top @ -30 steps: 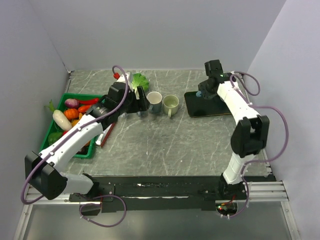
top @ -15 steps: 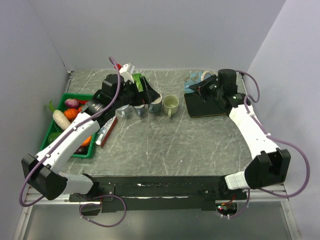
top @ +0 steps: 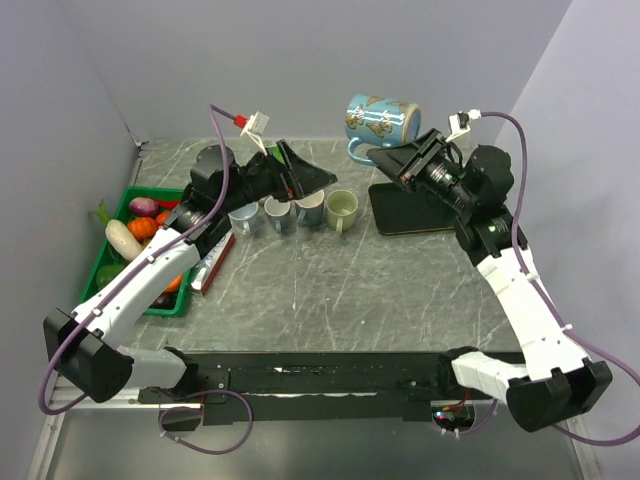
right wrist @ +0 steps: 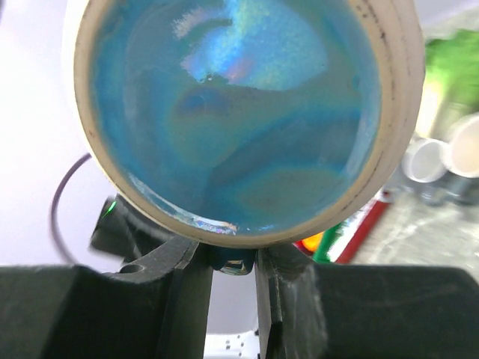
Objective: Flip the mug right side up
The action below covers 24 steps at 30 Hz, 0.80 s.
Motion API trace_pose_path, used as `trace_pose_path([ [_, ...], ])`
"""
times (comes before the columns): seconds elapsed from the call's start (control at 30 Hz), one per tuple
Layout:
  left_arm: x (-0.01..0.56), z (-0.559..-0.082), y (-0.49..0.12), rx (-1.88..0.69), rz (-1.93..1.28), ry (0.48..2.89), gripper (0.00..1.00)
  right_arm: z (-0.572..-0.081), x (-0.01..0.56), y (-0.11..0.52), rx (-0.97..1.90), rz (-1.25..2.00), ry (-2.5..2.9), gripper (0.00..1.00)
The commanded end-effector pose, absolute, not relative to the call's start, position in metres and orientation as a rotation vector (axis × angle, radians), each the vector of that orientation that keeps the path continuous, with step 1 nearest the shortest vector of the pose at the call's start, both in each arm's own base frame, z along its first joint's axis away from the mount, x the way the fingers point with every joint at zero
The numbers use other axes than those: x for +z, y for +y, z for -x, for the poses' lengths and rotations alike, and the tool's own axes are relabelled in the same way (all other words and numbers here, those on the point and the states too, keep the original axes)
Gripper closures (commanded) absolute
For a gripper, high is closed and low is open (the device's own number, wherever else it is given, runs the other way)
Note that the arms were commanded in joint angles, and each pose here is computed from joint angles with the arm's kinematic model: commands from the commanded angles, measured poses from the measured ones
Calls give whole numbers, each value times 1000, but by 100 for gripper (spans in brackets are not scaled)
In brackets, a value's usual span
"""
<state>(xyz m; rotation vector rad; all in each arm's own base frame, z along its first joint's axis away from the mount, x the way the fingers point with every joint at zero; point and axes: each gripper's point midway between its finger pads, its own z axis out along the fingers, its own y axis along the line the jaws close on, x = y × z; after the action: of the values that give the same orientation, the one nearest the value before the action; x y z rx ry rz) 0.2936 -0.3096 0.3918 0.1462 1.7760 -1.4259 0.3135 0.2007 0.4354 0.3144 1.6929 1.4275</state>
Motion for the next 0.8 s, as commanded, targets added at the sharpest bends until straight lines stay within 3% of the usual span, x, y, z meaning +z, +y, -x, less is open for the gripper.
trace_pose_path([
  [0.0, 451, -275, -314, -1571, -267, 1535, 4, -266, 508, 212, 1562, -51, 1407, 100],
  [0.43, 492, -265, -312, -1621, -311, 1395, 0, -234, 518, 236, 1674, 69, 1336, 100],
  [0.57, 496, -264, -314, -1678, -274, 1406, 19, -233, 515, 240, 1694, 73, 1334, 100],
  [0.77, 499, -263, -315, -1748, -236, 1405, 28, -229, 512, 244, 1731, 92, 1315, 100],
])
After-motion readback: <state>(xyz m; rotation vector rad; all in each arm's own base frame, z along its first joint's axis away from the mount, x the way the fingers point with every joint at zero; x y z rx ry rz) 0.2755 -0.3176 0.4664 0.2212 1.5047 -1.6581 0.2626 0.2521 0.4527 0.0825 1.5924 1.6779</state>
